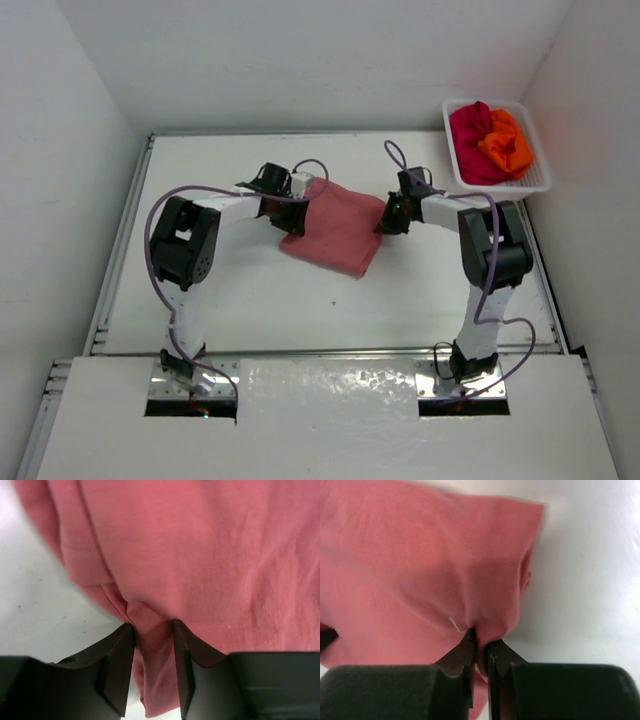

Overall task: Fold and stack the t-shirts
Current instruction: Fold the long partially folded tshirt into a neat square, then put the neatly folded tshirt into the corner of the board with the left arm

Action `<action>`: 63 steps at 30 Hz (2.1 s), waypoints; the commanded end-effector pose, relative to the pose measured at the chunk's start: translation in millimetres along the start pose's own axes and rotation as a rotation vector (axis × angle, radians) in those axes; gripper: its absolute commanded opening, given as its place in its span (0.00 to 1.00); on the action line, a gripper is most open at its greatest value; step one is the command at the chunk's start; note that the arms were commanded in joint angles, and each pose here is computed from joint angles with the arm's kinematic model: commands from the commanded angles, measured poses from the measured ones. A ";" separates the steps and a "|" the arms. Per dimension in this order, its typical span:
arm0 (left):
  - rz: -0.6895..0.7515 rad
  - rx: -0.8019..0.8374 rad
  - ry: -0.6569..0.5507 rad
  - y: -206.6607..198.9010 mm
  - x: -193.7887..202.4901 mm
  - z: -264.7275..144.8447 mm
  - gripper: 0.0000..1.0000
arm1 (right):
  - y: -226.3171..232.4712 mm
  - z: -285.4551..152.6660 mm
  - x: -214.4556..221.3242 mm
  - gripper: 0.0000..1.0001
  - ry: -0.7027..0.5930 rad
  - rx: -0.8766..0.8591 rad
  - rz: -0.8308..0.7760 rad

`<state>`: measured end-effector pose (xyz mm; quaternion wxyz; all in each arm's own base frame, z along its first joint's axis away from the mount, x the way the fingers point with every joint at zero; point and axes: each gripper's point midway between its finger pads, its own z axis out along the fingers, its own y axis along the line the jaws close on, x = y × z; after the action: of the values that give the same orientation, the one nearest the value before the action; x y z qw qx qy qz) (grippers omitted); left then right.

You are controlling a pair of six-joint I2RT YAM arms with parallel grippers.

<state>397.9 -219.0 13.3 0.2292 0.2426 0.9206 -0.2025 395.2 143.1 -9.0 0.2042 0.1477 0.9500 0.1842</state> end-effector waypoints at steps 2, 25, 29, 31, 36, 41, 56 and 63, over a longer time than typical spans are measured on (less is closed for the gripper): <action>-0.042 -0.016 -0.034 0.0 4.4 -9.9 0.33 | 6.2 29.1 -16.5 0.09 -0.026 0.031 -0.057; -0.223 -0.066 -0.176 47.4 -69.5 -39.9 0.78 | 49.7 -61.6 -103.3 0.62 -0.192 0.067 -0.348; -0.235 -0.113 -0.122 57.3 -54.4 -21.5 0.78 | 42.9 -83.9 -87.2 0.62 -0.208 0.068 -0.349; -0.241 -0.099 -0.112 56.3 -49.8 -14.6 0.77 | 40.1 -93.5 -87.4 0.62 -0.240 0.072 -0.339; -0.267 -0.009 -0.101 40.7 -44.6 6.4 0.62 | 31.8 -122.2 -80.6 0.62 -0.298 0.069 -0.315; -0.301 0.066 -0.082 31.6 -36.6 13.8 0.20 | 20.6 -141.4 -76.3 0.62 -0.316 0.095 -0.315; -0.364 0.031 -0.195 98.4 -56.0 -33.1 0.00 | -35.7 -169.0 -50.7 0.64 -0.309 0.149 -0.255; -0.319 -0.107 -0.178 168.6 -53.1 -58.3 0.00 | -44.5 -178.5 -44.5 0.64 -0.331 0.169 -0.290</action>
<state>485.2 -107.1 29.7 0.2485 0.0377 0.9357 -0.2475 344.0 42.4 124.7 0.3402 0.0678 0.9361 0.0576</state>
